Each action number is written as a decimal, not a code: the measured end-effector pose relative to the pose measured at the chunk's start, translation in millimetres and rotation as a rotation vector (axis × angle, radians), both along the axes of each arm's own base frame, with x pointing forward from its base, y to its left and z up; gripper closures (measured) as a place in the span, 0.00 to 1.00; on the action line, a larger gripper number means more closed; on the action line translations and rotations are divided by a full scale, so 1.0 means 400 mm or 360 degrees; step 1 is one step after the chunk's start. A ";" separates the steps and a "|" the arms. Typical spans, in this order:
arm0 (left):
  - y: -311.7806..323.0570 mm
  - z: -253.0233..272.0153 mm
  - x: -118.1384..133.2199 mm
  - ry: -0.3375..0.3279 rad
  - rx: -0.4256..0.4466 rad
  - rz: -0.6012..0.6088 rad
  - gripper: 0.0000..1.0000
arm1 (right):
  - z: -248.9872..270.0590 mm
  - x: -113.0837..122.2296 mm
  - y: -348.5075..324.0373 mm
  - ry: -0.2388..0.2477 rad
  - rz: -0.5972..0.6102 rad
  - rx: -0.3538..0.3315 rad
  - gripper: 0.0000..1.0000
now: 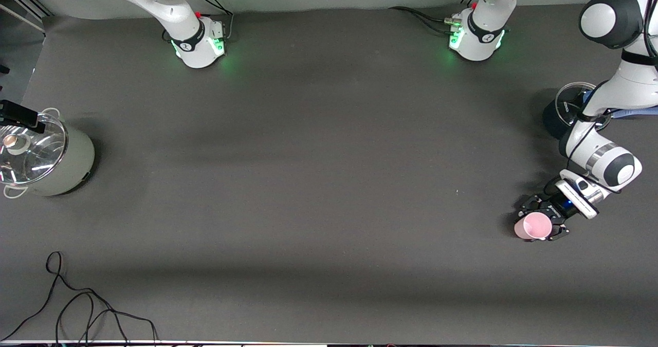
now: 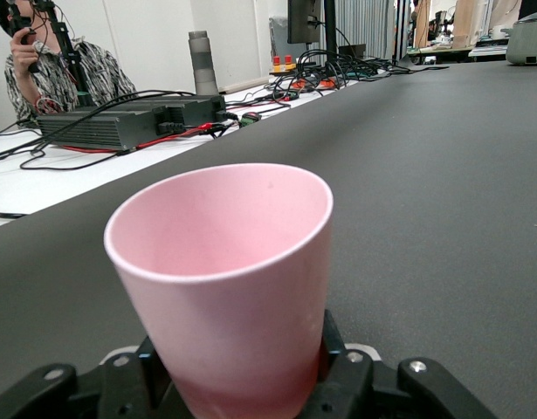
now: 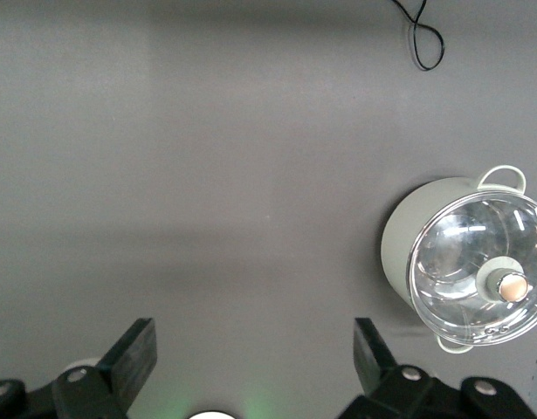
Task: Transfer pink cup from left to right arm
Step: 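Lift the pink cup with the left gripper toward the table middle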
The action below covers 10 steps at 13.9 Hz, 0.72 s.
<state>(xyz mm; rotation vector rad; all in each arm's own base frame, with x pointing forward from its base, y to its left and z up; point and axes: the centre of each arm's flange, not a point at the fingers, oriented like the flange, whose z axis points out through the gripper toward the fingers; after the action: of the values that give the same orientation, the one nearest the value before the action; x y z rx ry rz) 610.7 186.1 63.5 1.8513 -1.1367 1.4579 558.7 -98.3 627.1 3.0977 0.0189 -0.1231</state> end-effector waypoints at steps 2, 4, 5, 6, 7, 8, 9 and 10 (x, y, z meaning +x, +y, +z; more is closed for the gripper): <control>0.001 0.001 0.001 0.0013 -0.0009 0.0005 0.33 | -0.001 -0.002 -0.002 0.0010 -0.0002 0.0002 0.00; 0.005 0.009 0.009 0.0041 -0.0028 0.0022 0.34 | -0.001 -0.002 -0.002 0.0010 -0.0002 0.0002 0.00; 0.008 0.020 0.018 0.0058 -0.0040 0.0032 0.34 | -0.001 -0.002 -0.002 0.0011 -0.0001 0.0002 0.00; 0.008 0.038 0.032 0.0081 -0.0045 0.0044 0.34 | -0.001 -0.003 -0.002 0.0013 -0.0001 0.0003 0.00; 0.006 0.063 0.050 0.0113 -0.0036 0.0060 0.34 | -0.002 -0.003 -0.001 0.0016 -0.0001 0.0004 0.00; -0.002 0.098 0.071 0.0150 -0.0028 0.0069 0.34 | -0.002 -0.004 -0.001 0.0021 -0.0002 0.0005 0.00; -0.017 0.143 0.094 0.0183 -0.0028 0.0075 0.34 | -0.004 -0.006 -0.001 0.0030 -0.0002 0.0006 0.00; -0.037 0.188 0.114 0.0208 -0.0032 0.0079 0.34 | -0.005 -0.007 -0.002 0.0039 -0.0004 0.0008 0.00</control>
<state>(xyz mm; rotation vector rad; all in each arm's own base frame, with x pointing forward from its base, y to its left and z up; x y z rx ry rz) 656.4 171.4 138.8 1.9427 -1.0171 1.3481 555.7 -99.0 625.0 3.1010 0.0162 -0.1614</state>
